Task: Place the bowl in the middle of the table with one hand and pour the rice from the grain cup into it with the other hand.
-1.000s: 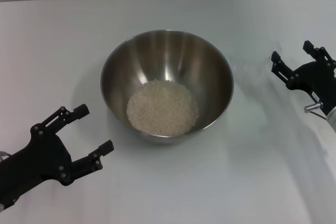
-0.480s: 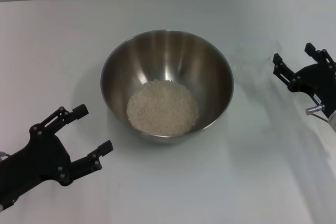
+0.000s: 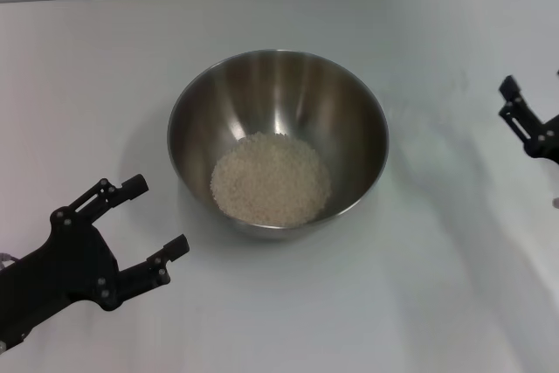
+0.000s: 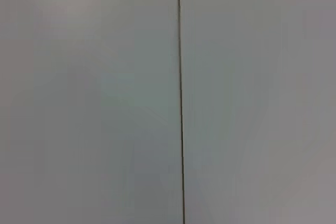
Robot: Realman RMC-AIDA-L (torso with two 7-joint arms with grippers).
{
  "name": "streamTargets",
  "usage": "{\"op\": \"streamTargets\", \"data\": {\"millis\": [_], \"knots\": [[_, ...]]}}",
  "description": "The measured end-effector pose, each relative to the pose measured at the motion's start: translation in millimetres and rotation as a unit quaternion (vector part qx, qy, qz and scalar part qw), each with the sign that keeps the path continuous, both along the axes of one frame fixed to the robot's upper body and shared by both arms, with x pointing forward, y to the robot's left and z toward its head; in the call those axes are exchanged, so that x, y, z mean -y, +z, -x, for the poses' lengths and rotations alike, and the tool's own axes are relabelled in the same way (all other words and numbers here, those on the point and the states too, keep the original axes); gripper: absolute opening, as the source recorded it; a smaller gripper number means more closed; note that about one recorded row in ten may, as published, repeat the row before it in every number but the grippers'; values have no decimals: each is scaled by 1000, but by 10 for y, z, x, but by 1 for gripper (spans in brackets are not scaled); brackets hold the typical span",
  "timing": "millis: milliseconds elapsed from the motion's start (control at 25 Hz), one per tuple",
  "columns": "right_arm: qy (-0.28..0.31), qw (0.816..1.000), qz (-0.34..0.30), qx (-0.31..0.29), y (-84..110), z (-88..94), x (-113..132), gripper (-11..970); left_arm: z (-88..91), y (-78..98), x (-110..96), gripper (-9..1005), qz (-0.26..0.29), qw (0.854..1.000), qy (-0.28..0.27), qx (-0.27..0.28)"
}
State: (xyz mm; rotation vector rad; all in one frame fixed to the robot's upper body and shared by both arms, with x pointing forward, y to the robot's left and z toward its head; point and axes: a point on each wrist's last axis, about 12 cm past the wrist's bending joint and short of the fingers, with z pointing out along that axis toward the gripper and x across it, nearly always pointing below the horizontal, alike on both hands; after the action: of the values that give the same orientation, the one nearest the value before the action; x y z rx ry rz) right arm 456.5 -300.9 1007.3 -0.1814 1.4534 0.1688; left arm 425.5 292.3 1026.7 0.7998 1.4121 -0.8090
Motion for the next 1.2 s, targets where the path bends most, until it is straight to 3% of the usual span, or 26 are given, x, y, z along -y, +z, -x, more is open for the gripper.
{"op": "streamTargets", "data": {"millis": [320,400,440,480,600,640,680,880,1040,1200], "knots": [[6,1000,-9,13,35,22,26,810,0,-1,0,870,0,1000,0,0],[38,999,-20,17,63,32,7,810,-1,-1,0,870,0,1000,0,0],[91,995,-30,19,104,50,-7,810,0,-1,0,870,0,1000,0,0],[91,995,-30,19,104,50,-7,810,0,-1,0,870,0,1000,0,0],[186,981,-43,12,193,54,3,810,2,-2,-1,870,0,1000,0,-1],[251,967,-42,-2,260,42,38,810,3,-2,-1,870,0,1000,0,-1],[251,967,-42,-2,260,42,38,810,3,-2,-1,870,0,1000,0,-1],[371,927,-3,-53,407,-72,141,810,-12,7,7,870,1,1000,-2,2],[422,902,38,-85,488,-213,164,810,-22,11,13,870,0,1000,-4,3],[440,891,63,-90,529,-295,150,810,-34,14,14,870,-3,1000,-9,3]]}}
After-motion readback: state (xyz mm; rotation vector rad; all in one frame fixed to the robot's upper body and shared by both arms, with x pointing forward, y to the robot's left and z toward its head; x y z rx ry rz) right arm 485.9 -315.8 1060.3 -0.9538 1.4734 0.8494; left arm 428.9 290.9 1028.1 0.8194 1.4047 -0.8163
